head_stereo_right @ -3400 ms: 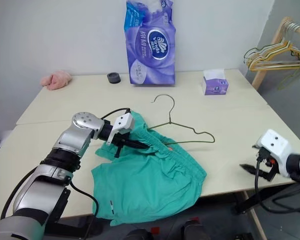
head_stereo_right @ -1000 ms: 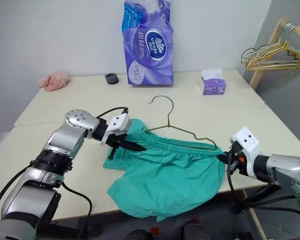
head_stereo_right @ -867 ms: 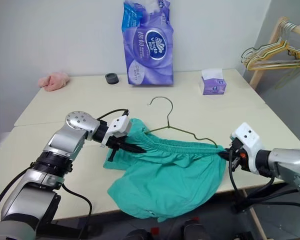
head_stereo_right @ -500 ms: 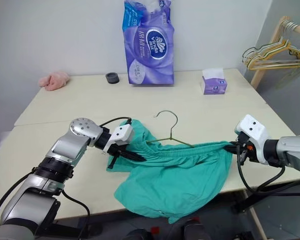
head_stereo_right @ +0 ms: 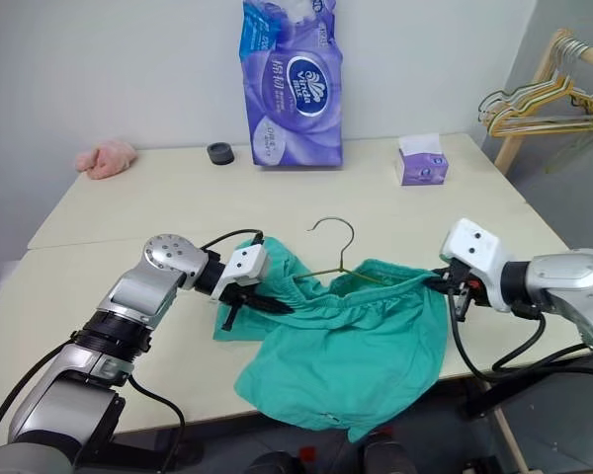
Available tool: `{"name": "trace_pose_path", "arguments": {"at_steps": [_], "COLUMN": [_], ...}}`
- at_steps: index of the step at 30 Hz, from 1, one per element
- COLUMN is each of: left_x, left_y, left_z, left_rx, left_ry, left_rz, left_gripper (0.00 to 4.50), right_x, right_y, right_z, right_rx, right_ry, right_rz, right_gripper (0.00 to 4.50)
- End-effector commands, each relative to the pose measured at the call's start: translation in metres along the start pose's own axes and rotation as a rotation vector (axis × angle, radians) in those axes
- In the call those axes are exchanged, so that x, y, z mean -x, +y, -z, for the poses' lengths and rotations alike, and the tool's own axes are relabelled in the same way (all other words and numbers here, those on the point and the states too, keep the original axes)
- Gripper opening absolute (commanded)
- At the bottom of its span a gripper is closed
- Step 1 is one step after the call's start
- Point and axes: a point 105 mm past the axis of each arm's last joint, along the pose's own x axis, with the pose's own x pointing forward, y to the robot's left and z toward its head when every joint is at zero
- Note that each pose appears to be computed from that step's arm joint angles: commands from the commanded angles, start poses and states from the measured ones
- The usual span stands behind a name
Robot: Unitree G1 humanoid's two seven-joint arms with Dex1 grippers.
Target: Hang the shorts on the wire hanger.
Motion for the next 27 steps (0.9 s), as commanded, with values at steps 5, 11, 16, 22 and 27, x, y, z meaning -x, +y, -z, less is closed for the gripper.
{"name": "trace_pose_path", "arguments": {"at_steps": [5, 11, 16, 22, 27], "left_x": [-0.018, -0.026, -0.03, -0.032, -0.033], "left_y": [0.011, 0.006, 0.005, 0.003, 0.001], "left_z": [-0.015, -0.017, -0.018, -0.02, -0.023], "left_rx": [-0.065, -0.069, -0.073, -0.078, -0.092], "left_ry": [-0.04, -0.05, -0.06, -0.071, -0.075], "left_rz": [-0.08, -0.08, -0.092, -0.086, -0.068], "left_gripper": [0.02, 0.02, 0.02, 0.02, 0.02], "right_x": [-0.018, -0.017, -0.004, 0.014, 0.016], "right_y": [0.008, 0.003, 0.008, -0.005, -0.013], "right_z": [-0.027, -0.031, -0.023, 0.003, 0.035], "right_rx": [0.139, 0.18, 0.168, 0.102, 0.042], "right_ry": [-0.022, -0.022, 0.011, 0.097, 0.184], "right_rz": [-0.02, 0.001, -0.032, 0.026, 0.053], "right_gripper": [0.0, 1.44, 3.2, 3.88, 3.88]}}
